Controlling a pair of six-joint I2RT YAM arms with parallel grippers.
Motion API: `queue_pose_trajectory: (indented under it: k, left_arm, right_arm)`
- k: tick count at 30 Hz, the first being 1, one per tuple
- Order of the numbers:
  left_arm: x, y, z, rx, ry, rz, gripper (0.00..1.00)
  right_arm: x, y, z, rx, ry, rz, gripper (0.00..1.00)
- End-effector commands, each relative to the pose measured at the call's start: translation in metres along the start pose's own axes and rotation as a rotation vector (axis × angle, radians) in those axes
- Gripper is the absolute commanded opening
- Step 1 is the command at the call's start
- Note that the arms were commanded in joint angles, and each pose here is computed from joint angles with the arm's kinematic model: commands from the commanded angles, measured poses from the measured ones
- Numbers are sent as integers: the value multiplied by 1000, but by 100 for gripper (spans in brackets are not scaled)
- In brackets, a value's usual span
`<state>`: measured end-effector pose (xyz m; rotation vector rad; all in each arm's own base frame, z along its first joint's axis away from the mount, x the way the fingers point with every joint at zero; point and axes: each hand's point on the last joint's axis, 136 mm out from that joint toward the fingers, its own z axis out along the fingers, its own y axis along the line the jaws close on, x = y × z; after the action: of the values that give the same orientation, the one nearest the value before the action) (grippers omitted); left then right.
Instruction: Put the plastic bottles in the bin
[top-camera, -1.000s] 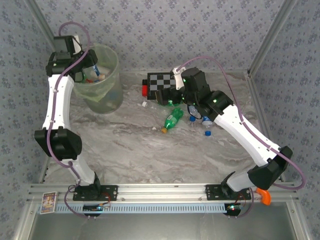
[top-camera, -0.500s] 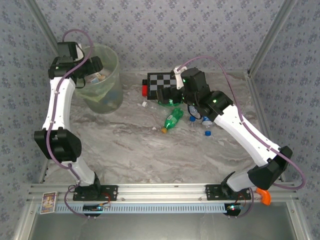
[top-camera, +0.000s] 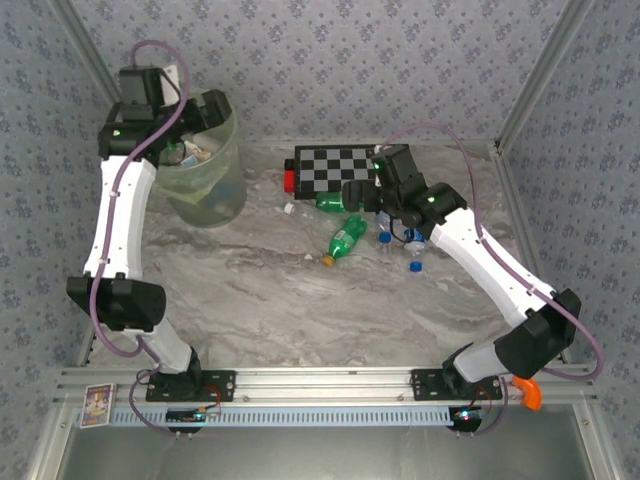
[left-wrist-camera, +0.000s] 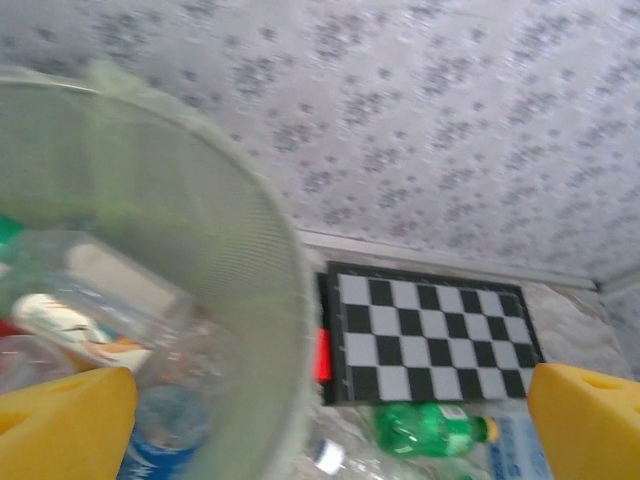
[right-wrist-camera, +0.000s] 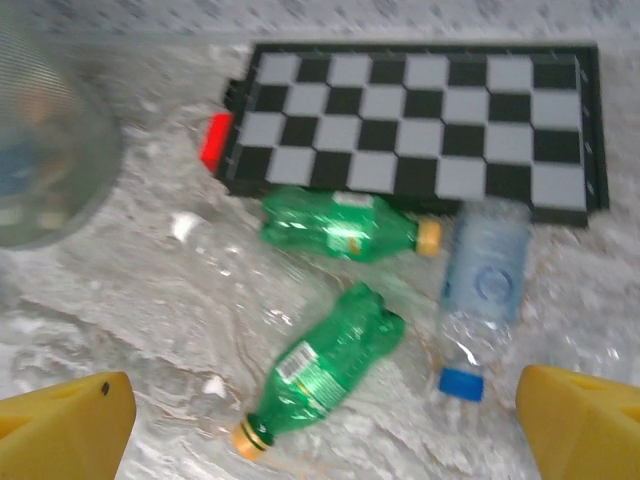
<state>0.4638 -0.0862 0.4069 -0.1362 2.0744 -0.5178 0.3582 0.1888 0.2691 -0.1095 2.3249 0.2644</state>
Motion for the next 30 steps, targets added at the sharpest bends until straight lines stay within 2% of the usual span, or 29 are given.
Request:
queue_pose_trajectory:
  k: [1,7,12,14,19,26,27,30]
  left_arm:
    - [11,-44,-12,103,3,27,100]
    - [53,-77,1,157,90,28,100]
    - [88,-86,11,162,167,15,100]
    - [101,-84,12,154,202,8,100]
    - [110,-77,-1,131,215,4,100]
    - [117,-64,-24,70,235,34,100]
    - [118,-62,-28,62,236,35,100]
    - [118,-58,-37,44,230,42,100]
  right_arm:
    - [27,-28,6,70,83,106,99]
    - [62,-50,24,120,159,235,92]
    - [82,-29,41,105,177,266,92]
    - [107,-23,56,120,221,271,92]
    - [134,-8,77,189,258,261,93]
    - [159,24,120,192,276,258,92]
    - [152,31,124,192,270,262,92]
    - [162,31,134,243,308,261,90]
